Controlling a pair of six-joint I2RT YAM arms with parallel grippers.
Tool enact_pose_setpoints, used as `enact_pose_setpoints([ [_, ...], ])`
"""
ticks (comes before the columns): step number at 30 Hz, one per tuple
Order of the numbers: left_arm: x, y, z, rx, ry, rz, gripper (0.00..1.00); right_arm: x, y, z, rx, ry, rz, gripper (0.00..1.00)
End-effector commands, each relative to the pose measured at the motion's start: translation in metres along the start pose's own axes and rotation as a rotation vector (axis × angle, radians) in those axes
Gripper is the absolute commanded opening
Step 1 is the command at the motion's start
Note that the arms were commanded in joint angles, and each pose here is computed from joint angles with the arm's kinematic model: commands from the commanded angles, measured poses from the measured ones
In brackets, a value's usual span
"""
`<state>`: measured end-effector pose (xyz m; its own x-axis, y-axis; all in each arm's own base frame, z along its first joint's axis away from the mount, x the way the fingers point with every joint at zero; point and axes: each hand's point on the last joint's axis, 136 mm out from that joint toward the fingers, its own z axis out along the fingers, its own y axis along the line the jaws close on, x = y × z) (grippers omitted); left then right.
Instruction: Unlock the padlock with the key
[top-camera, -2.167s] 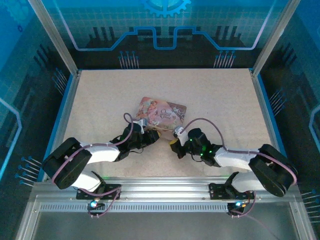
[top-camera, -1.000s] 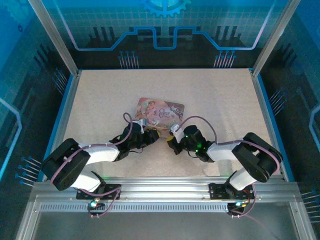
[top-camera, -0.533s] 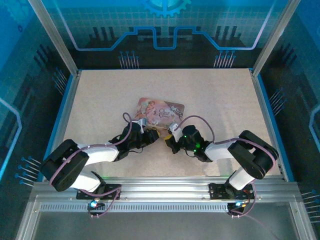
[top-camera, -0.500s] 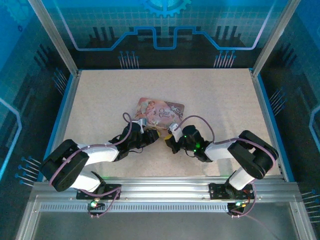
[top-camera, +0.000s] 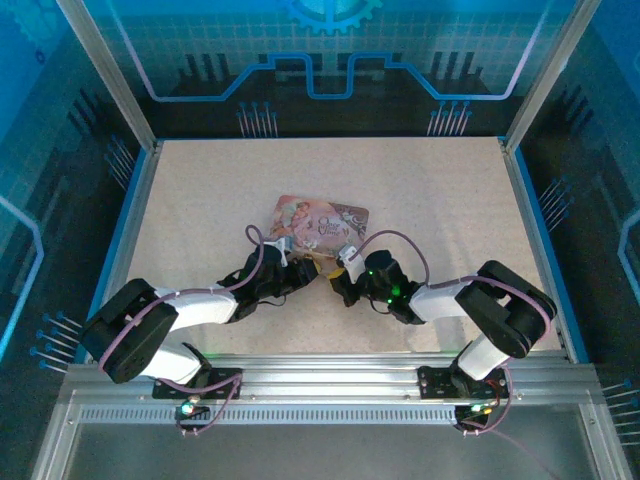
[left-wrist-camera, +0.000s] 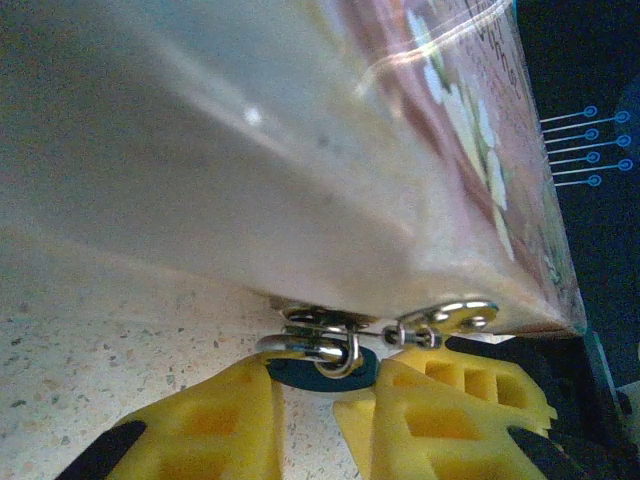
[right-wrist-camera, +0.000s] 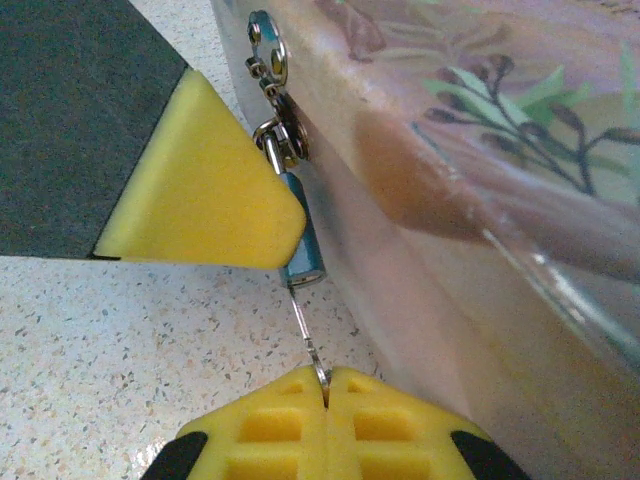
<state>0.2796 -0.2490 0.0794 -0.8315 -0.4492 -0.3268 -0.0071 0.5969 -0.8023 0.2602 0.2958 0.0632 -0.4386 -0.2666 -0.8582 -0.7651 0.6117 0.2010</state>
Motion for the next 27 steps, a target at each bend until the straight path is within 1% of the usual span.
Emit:
enact_pose_setpoints([
  [1,-0.012,-0.029,-0.004,0.081,-0.032,0.014,0.23,-0.017,-0.001,-0.001,0.022,-0.064,-0.006,0.02],
  [7,-0.011,-0.029,-0.004,0.079,-0.030,0.012,0.23,-0.018,-0.004,0.000,0.031,-0.067,-0.001,0.02],
  [14,-0.012,-0.030,-0.003,0.082,-0.029,0.010,0.23,-0.020,0.004,0.003,-0.016,-0.071,-0.004,0.02],
  [27,-0.011,-0.038,-0.003,0.104,-0.017,-0.001,0.23,-0.035,0.005,0.004,-0.033,-0.142,0.013,0.02],
])
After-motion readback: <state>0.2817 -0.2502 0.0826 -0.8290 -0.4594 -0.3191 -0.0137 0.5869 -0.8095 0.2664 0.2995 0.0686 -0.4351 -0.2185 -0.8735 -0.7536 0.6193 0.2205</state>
